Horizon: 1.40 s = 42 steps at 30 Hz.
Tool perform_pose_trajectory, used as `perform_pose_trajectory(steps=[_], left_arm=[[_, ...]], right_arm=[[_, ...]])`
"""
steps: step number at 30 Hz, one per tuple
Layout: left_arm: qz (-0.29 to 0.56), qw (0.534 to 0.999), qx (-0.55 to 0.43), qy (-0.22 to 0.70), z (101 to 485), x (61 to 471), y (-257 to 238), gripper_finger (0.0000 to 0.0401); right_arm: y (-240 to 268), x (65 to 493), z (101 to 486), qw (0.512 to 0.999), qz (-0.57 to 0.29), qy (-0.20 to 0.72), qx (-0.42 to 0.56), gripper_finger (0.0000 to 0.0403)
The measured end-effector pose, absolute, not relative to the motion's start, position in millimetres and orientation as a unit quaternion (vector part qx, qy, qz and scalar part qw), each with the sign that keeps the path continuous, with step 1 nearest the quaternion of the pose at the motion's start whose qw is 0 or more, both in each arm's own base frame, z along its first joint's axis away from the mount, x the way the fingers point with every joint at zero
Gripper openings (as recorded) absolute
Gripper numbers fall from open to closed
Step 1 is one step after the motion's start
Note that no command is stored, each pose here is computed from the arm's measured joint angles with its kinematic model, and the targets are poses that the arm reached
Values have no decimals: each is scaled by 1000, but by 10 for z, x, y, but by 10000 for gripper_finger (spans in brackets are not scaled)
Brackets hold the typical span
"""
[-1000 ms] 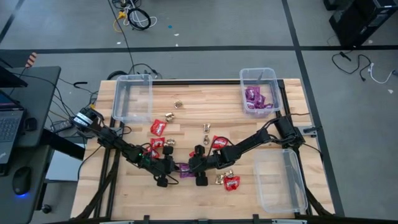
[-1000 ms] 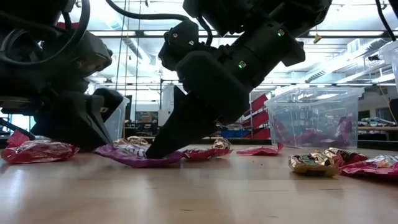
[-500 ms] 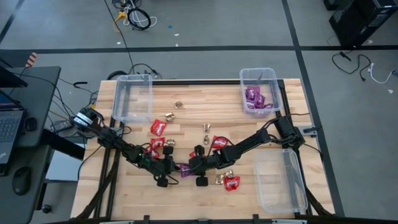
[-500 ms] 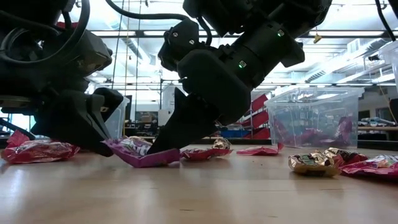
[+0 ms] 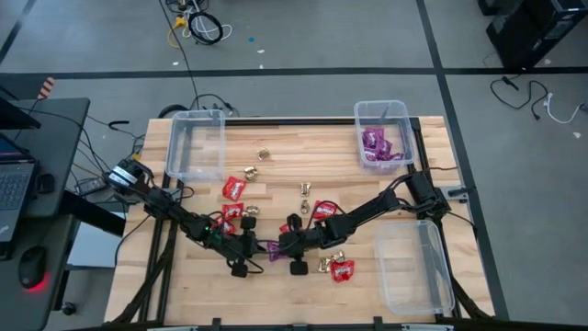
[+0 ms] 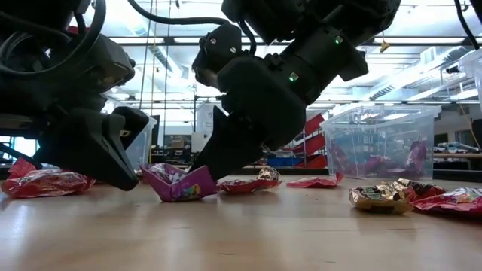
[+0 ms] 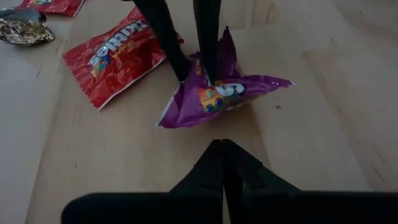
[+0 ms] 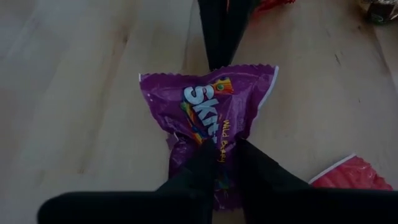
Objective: Sort candy
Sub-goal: Put the purple candy into the top right transparent bin
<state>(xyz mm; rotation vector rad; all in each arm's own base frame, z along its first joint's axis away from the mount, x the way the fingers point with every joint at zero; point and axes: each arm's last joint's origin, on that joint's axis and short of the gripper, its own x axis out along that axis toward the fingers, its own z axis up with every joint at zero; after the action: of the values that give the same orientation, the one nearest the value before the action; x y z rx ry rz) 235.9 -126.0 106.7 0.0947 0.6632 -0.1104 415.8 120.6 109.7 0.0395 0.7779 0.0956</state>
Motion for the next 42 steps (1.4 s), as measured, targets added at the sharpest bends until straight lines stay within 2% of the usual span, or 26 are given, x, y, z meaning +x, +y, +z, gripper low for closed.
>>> perform_pose_trajectory(steps=[14,31,37,42], left_arm=[[-78,951,53,295,1138,2389,-1287,1],[-36,969,159,185,1355,2540,-1170,1],[-24,973,189,131,1466,2603,-1130,1],[-10,972,215,90,1553,2638,-1099,1]], right_arm=[[1135,4045,1644,932,47,360,22,47],[640,3463,2873,950,-46,309,12,25],[353,3172,3242,952,-130,273,55,23],[87,2934,3402,934,-214,263,116,23]])
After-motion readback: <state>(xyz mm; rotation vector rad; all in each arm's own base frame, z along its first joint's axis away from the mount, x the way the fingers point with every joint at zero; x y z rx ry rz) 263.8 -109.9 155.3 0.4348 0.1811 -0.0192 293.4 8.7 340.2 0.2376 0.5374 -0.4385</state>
